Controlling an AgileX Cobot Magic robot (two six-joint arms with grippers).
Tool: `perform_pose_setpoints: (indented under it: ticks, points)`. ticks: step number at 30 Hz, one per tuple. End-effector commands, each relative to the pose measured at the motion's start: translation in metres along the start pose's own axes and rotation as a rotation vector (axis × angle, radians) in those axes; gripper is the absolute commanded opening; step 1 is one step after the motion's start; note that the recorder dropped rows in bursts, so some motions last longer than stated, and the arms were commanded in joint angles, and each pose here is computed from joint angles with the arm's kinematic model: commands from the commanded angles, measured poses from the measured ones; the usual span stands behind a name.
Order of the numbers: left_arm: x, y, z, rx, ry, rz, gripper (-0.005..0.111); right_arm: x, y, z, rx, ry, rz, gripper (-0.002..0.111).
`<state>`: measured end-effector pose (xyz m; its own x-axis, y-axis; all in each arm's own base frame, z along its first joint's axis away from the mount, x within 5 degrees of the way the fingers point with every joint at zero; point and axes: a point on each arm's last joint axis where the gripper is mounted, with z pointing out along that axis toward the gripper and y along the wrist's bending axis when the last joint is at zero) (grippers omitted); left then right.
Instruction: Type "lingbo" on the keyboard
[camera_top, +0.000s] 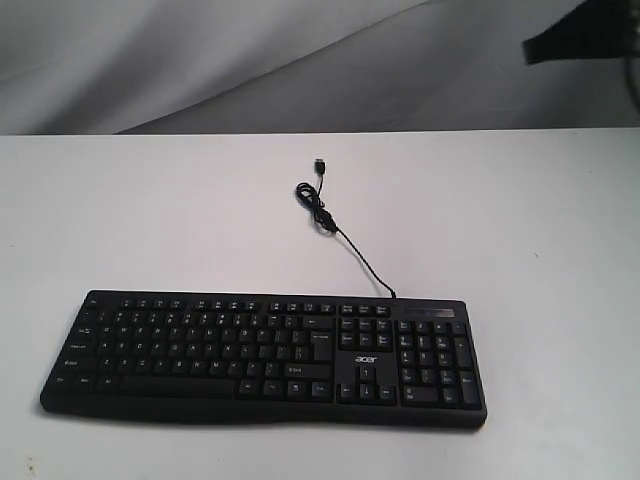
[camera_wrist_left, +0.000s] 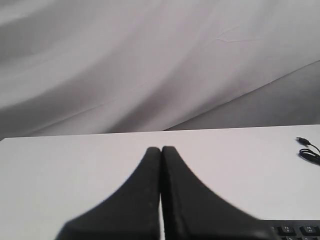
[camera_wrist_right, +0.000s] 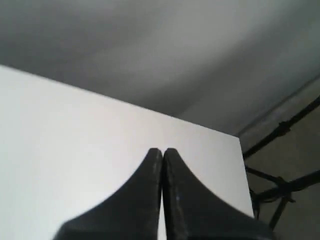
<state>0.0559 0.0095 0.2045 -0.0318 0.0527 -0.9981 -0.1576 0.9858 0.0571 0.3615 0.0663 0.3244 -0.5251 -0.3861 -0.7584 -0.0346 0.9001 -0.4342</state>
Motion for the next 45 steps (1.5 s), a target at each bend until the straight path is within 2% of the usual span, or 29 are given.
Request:
perform_pose_setpoints:
  ticks: [1, 6, 10, 11, 12, 13, 17, 20, 23, 27, 33, 45]
  points:
    - [0.000, -0.001, 0.000, 0.007, -0.010, -0.002, 0.001, -0.010, 0.071, 0.025, -0.267, 0.068, -0.263, 0.000]
    - [0.000, -0.001, 0.000, 0.007, -0.010, -0.002, 0.001, -0.008, 0.151, 0.015, -0.797, -0.037, -0.325, 0.000]
    - [0.000, -0.001, 0.000, 0.007, -0.010, -0.002, 0.001, 0.009, 0.193, -0.006, -1.257, -0.103, -0.467, 0.000]
    - [0.000, -0.001, 0.000, 0.007, -0.010, -0.002, 0.001, 0.014, 0.203, -0.009, -1.354, -0.112, -0.476, 0.000]
    - [0.000, -0.001, 0.000, 0.007, -0.010, -0.002, 0.001, 0.017, 0.207, -0.009, -1.398, -0.118, -0.461, 0.000]
    - [0.000, -0.001, 0.000, 0.007, -0.010, -0.002, 0.001, 0.022, 0.212, -0.010, -1.417, -0.125, -0.465, 0.000]
    - [0.000, -0.001, 0.000, 0.007, -0.010, -0.002, 0.001, 0.048, 0.230, -0.005, -1.351, -0.111, -0.507, 0.000]
    - [0.000, -0.001, 0.000, 0.007, -0.010, -0.002, 0.001, 0.068, 0.241, -0.012, -1.393, -0.141, -0.550, 0.000]
    - [0.000, -0.001, 0.000, 0.007, -0.010, -0.002, 0.001, 0.071, 0.247, -0.015, -1.388, -0.184, -0.507, 0.000]
    - [0.000, -0.001, 0.000, 0.007, -0.010, -0.002, 0.001, 0.075, 0.254, -0.016, -1.375, -0.179, -0.537, 0.000]
    - [0.000, -0.001, 0.000, 0.007, -0.010, -0.002, 0.001, 0.094, 0.281, -0.009, -1.340, -0.129, -0.581, 0.000]
    - [0.000, -0.001, 0.000, 0.007, -0.010, -0.002, 0.001, 0.100, 0.283, -0.007, -1.331, -0.115, -0.646, 0.000]
